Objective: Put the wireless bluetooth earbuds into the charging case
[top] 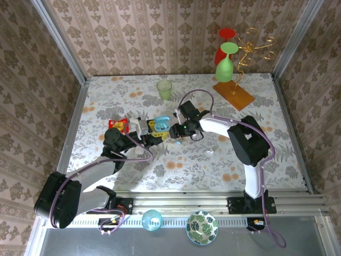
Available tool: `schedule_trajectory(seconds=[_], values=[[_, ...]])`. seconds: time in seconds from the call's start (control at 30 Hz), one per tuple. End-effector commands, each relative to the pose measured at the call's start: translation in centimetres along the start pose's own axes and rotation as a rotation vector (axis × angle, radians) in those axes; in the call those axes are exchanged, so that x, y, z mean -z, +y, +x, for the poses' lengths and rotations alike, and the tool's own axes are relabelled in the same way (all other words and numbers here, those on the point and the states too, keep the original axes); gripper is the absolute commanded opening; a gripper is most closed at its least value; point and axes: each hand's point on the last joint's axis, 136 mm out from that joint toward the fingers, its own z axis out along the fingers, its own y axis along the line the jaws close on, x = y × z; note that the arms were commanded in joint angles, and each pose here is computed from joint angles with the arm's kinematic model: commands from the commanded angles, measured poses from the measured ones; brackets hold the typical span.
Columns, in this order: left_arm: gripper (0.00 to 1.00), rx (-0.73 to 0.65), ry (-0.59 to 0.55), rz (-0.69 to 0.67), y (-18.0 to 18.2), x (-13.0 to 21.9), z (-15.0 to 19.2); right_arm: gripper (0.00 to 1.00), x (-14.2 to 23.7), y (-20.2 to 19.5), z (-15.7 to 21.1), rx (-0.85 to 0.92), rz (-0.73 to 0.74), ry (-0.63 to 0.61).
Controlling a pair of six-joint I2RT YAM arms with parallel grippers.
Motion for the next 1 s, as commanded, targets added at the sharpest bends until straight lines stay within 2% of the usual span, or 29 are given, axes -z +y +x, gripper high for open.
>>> schedule_trajectory(seconds=[0.0, 0.4, 0.67, 0.83, 0.97], values=[[0.16, -0.028, -0.004, 0.004, -0.5, 0.0, -0.2, 0.52, -0.4, 0.3, 1.1, 0.022, -0.016, 0.058], [0.16, -0.034, -0.001, 0.004, -0.3, -0.1, 0.0, 0.49, 0.6, 0.9, 4.9, 0.019, -0.03, 0.114], [0.16, -0.038, -0.008, 0.003, -0.2, -0.2, -0.2, 0.48, 2.4, 1.1, 4.6, 0.046, 0.018, 0.073], [0.16, -0.043, -0.008, -0.01, -0.1, 0.0, -0.1, 0.51, 3.1, 0.4, 3.7, 0.091, 0.147, 0.051], [0.16, -0.058, -0.017, -0.03, -0.1, 0.4, -0.4, 0.5, 3.6, -0.3, 3.2, 0.102, 0.29, 0.043]])
